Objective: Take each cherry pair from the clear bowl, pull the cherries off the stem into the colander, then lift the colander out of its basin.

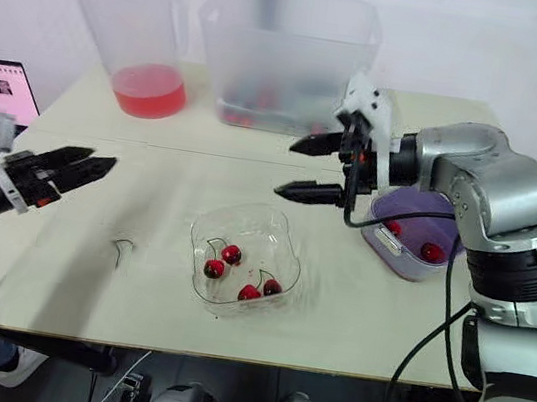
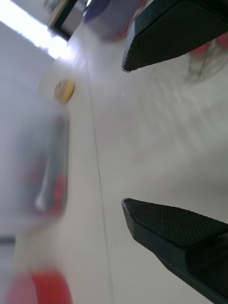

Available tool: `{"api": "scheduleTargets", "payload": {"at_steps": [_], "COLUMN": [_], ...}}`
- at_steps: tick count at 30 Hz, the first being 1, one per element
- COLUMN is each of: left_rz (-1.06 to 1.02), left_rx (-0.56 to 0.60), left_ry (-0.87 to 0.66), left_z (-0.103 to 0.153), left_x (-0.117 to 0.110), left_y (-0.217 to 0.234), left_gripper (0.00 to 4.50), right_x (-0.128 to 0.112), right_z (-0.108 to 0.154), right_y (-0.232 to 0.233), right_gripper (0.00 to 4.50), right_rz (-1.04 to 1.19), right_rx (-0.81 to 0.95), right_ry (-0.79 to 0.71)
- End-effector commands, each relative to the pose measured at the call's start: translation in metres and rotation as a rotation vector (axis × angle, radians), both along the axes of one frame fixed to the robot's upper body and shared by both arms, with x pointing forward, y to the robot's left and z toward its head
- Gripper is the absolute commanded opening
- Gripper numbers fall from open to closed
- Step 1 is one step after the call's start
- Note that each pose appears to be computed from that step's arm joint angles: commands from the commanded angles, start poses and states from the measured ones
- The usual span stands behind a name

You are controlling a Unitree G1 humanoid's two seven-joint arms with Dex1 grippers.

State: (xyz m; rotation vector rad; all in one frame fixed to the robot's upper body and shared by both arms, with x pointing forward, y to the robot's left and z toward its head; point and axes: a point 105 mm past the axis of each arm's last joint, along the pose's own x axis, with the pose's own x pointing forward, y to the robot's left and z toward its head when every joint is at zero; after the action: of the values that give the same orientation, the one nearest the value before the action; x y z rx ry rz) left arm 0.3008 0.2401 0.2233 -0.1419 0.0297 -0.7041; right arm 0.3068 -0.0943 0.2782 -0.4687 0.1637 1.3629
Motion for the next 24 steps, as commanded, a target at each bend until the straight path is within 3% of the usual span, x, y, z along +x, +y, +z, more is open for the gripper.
{"api": "scheduleTargets", "payload": {"at_steps": [1,3,10,14,24], "left_rz": [-0.254,-0.369,-0.467,-0.384,-0.333], "left_rx": [0.094,0.155,0.274,0.309,0.318], "left_ry": [-0.086,-0.105,-0.114,-0.128,-0.083], "left_z": [0.019,0.019,0.034,0.037,0.022], "left_x": [-0.022,-0.034,-0.05,-0.042,-0.045], "left_y": [-0.044,-0.062,-0.071,-0.06,-0.05], "left_gripper": [4.46,4.46,4.46,4.46,4.46], "right_x": [-0.015,-0.018,-0.009,-0.01,0.008], "right_z": [-0.004,-0.014,-0.05,-0.063,-0.113], "right_y": [0.016,0.028,0.052,0.063,0.086], "right_gripper": [4.5,4.5,4.5,4.5,4.5], "right_rz": [0.066,0.074,-0.149,-0.16,-0.245], "right_rx": [-0.043,-0.055,-0.12,-0.149,-0.272], "right_ry": [-0.03,-0.011,0.103,0.199,0.136]}}
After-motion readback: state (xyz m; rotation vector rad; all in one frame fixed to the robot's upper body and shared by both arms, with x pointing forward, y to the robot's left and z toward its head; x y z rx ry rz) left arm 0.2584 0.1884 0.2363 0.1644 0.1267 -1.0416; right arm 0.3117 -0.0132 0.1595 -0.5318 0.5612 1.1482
